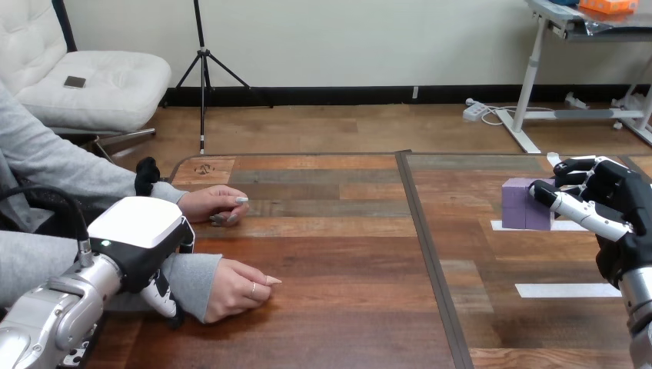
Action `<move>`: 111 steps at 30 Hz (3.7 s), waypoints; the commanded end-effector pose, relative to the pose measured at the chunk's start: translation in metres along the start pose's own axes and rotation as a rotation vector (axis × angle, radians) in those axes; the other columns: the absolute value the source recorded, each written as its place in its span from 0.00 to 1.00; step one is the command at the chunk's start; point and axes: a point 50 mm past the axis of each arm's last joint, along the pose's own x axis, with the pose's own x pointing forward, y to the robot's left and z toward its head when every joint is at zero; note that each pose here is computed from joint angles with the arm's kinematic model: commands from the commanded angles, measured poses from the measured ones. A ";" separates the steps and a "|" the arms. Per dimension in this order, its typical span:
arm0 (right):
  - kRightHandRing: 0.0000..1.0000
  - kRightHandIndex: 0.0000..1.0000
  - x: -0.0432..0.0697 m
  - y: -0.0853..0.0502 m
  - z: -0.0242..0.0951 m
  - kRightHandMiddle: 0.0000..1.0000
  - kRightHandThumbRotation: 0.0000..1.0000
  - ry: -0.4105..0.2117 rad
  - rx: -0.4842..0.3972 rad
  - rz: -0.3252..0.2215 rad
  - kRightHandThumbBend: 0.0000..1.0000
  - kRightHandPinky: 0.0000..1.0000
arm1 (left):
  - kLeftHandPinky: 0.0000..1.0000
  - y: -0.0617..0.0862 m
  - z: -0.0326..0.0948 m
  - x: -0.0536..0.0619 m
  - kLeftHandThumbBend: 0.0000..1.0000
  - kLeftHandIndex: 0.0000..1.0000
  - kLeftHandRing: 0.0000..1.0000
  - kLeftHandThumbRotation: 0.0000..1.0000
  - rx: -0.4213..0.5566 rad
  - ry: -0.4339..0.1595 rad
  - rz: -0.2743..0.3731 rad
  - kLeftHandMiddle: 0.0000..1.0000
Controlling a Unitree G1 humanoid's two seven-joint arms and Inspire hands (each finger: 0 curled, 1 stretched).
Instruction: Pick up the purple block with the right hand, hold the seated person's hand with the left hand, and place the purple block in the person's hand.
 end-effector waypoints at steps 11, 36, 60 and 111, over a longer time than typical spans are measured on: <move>0.36 0.43 0.014 0.014 0.023 0.41 0.00 -0.130 0.012 0.026 0.85 0.31 | 0.21 0.010 -0.001 0.000 0.78 0.37 0.30 0.00 -0.096 0.028 0.029 0.37; 0.37 0.44 0.013 0.026 0.017 0.42 0.00 -0.121 0.040 0.030 0.83 0.32 | 0.18 0.047 0.004 -0.013 0.70 0.31 0.26 0.00 -0.183 -0.022 0.204 0.32; 0.36 0.43 0.017 0.048 0.016 0.41 0.00 -0.141 0.088 0.055 0.87 0.31 | 0.15 0.075 0.017 -0.025 0.65 0.28 0.21 0.00 -0.268 -0.111 0.349 0.27; 0.35 0.42 0.019 0.133 0.014 0.41 0.00 -0.127 0.293 0.154 0.88 0.30 | 0.17 0.092 0.049 -0.021 0.61 0.26 0.21 0.00 -0.384 -0.241 0.476 0.26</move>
